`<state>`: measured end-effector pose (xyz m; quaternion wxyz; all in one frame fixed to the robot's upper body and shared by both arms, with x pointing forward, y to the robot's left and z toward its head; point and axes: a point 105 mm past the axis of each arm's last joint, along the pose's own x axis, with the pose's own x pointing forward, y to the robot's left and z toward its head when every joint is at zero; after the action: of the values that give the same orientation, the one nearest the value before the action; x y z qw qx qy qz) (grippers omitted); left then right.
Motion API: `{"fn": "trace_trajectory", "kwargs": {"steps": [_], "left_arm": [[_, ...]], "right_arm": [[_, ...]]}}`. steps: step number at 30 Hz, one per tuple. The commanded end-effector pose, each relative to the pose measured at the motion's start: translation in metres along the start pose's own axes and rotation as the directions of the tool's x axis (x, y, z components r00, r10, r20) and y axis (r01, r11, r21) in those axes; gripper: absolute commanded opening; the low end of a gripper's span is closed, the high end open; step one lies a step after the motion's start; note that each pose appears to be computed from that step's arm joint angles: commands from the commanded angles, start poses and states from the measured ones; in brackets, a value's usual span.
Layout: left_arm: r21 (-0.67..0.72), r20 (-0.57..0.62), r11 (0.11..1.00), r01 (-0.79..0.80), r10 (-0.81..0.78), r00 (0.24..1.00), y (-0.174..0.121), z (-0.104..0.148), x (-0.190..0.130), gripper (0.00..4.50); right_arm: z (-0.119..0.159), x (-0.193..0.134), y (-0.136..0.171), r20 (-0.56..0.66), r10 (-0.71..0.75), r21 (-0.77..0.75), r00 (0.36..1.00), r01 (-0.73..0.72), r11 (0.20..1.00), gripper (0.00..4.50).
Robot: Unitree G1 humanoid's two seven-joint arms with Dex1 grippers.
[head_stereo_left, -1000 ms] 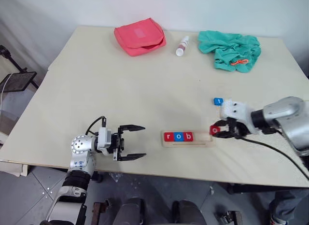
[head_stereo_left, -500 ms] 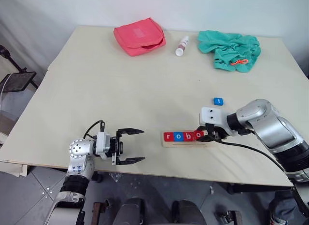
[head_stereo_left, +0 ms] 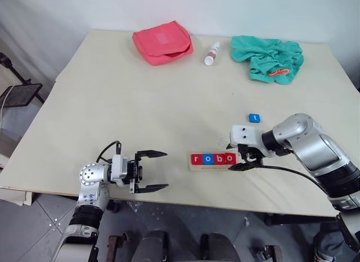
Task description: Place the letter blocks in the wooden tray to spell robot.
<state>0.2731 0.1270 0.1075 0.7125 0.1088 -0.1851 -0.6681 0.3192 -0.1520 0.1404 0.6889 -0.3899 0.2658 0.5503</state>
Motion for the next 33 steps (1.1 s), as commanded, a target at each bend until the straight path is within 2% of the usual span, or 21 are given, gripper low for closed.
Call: {"fn": "trace_trajectory", "kwargs": {"steps": [1,7,10,18,23,24,33], "left_arm": [[0.029,0.003,1.000,0.004,-0.004,1.000,0.002,0.005,0.001,4.50],[0.029,0.005,1.000,0.008,-0.008,1.000,0.003,0.005,0.001,4.50],[0.025,0.006,1.000,0.015,-0.015,1.000,0.003,0.004,0.002,4.50],[0.021,0.004,0.999,0.031,-0.031,1.000,0.007,0.005,0.000,4.50],[0.019,0.000,0.999,0.037,-0.037,0.999,0.007,0.006,-0.003,4.50],[0.019,-0.001,0.999,0.037,-0.037,0.999,0.007,0.006,-0.003,4.50],[0.018,-0.045,0.999,0.034,-0.033,0.998,0.008,0.010,-0.019,4.50]], "right_arm": [[0.011,-0.011,-0.002,0.030,-0.031,-0.028,0.999,0.032,0.999,4.49],[0.014,-0.021,-0.007,0.081,-0.106,0.022,0.991,0.104,0.994,4.49],[0.003,-0.028,-0.001,0.079,-0.118,0.055,0.990,0.114,0.992,4.49],[-0.013,-0.041,0.001,0.059,-0.141,0.078,0.988,0.136,0.988,1.87],[-0.029,-0.033,-0.002,0.023,-0.147,0.097,0.989,0.144,0.985,0.17],[-0.030,-0.030,-0.001,0.024,-0.139,0.098,0.990,0.136,0.986,0.03],[-0.020,-0.011,0.000,0.067,-0.107,0.094,0.992,0.101,0.991,0.03]]}}
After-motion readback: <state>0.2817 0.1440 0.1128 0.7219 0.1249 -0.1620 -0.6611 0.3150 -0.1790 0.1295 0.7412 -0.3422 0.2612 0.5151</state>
